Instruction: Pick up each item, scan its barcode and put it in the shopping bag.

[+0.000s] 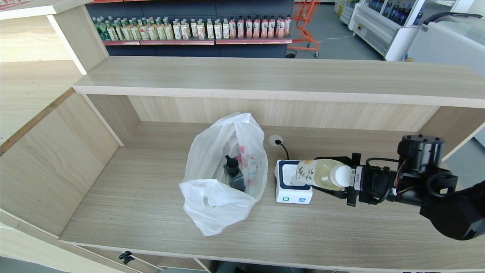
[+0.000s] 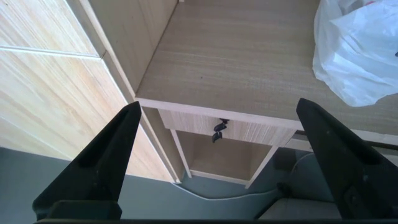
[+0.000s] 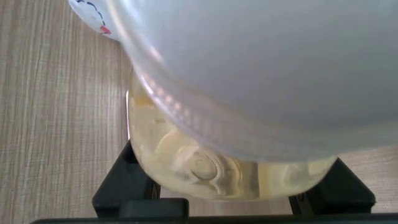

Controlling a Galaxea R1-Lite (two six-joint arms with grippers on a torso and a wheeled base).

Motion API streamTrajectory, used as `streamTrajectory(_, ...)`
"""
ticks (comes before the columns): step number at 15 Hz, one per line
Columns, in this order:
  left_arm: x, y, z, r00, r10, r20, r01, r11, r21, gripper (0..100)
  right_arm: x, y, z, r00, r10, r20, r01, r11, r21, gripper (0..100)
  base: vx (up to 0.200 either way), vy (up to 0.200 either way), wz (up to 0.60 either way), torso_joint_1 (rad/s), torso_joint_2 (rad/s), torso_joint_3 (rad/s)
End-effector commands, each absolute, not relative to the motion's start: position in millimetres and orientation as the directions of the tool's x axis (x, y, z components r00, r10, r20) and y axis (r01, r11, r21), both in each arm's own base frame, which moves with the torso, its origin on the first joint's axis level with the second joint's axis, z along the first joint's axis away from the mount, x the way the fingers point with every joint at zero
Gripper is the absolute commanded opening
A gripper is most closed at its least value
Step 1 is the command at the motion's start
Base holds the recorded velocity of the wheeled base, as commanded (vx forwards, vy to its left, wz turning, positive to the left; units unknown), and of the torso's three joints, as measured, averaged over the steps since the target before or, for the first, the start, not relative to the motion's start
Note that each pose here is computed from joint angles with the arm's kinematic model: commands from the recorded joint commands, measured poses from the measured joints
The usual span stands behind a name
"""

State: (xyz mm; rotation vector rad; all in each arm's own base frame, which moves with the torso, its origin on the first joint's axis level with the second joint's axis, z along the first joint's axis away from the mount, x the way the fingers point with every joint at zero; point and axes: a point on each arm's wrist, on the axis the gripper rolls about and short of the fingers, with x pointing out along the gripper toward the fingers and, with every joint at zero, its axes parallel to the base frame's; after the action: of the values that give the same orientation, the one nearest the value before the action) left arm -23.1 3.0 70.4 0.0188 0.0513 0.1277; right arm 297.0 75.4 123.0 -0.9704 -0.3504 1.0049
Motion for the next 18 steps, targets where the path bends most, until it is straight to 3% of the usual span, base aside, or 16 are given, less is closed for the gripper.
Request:
streamTrajectory(1,-23,3,70,0.99,0.129,-0.05,-0.128,0.992,0.022,100,307,86,116,0.504,0.848,-0.164,-0.56,0.176,-0.81,0,0.0,0.0,0.0,0.0,0.0,0.0)
streamTrajectory(13,-23,3,70,0.991,0.128,-0.049,-0.128,0.992,0.022,100,326,92,104,0.507,0.852,-0.13,-0.527,0.188,-0.829,0,0.0,0.0,0.0,0.0,0.0,0.0)
streamTrajectory(15,-23,3,70,0.99,0.129,-0.05,-0.128,0.992,0.022,100,319,98,127,0.498,0.864,-0.077,-0.541,0.24,-0.806,0,0.0,0.0,0.0,0.0,0.0,0.0)
streamTrajectory(18,-23,3,70,0.991,0.128,-0.049,-0.128,0.992,0.022,100,298,106,180,0.514,0.855,0.061,-0.592,0.406,-0.696,0,0.0,0.0,0.0,0.0,0.0,0.0)
